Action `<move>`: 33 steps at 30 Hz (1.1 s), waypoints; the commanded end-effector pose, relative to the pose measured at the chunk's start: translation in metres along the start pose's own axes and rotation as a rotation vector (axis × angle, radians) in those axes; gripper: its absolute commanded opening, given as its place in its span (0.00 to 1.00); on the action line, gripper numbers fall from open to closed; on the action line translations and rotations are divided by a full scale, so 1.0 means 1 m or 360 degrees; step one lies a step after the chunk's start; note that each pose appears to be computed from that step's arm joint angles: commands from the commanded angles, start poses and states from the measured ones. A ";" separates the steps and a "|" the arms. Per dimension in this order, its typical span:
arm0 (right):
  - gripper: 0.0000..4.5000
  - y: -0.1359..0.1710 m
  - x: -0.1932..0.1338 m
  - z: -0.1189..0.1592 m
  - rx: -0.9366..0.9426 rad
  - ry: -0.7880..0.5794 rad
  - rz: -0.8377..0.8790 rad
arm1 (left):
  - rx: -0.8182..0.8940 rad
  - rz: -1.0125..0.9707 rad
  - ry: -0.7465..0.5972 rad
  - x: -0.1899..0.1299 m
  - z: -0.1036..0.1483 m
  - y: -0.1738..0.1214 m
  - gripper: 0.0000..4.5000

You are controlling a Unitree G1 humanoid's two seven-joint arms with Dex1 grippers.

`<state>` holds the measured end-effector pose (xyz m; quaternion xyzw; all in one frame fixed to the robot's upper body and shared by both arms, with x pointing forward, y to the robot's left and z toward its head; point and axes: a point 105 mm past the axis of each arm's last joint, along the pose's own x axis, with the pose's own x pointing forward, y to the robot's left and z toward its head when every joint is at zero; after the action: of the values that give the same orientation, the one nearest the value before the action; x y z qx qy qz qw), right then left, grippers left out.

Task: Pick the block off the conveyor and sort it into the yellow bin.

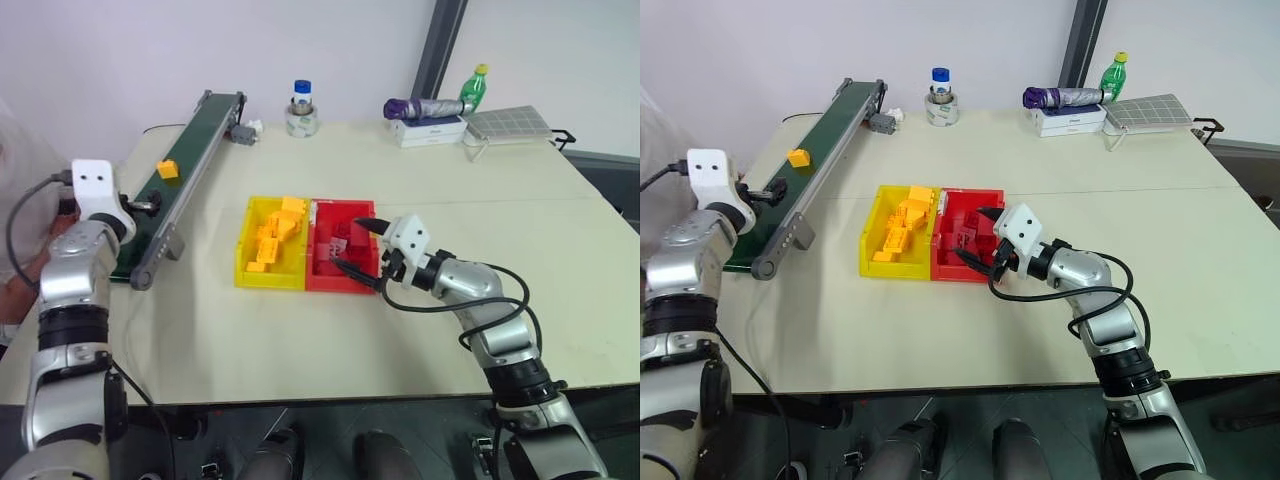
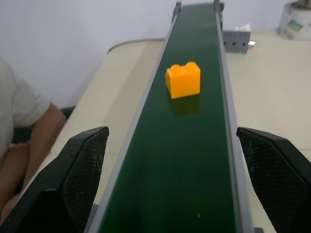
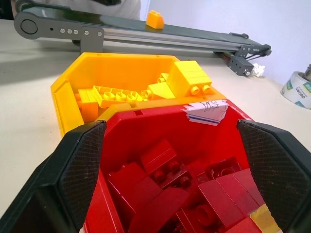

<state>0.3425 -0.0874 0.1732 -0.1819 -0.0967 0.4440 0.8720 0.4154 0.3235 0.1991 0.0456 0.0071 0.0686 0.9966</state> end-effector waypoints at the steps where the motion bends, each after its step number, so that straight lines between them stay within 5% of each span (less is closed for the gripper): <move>1: 1.00 -0.006 -0.003 0.015 -0.0062 -0.0062 -0.0037 | 0.0026 0.0016 -0.0108 0.007 0.020 0.001 0.99; 25: 1.00 -0.008 -0.004 0.017 -0.0088 -0.0065 -0.0061 | -0.0064 0.0061 -0.0050 0.015 -0.002 -0.001 0.99; 28: 1.00 -0.008 -0.005 0.016 -0.0090 -0.0061 -0.0063 | -0.0068 0.0059 -0.0006 0.014 -0.009 -0.002 0.80; 32: 1.00 -0.010 -0.006 0.016 -0.0091 -0.0058 -0.0073 | -0.0114 0.0092 -0.0076 0.012 -0.001 0.002 0.33; 33: 1.00 -0.010 -0.006 0.015 -0.0091 -0.0056 -0.0074 | -0.0124 0.0093 -0.0096 0.012 0.003 0.002 0.28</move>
<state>0.3443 -0.0913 0.1742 -0.1870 -0.0949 0.4329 0.8767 0.4288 0.3227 0.1766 0.0101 0.0179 0.0890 0.9958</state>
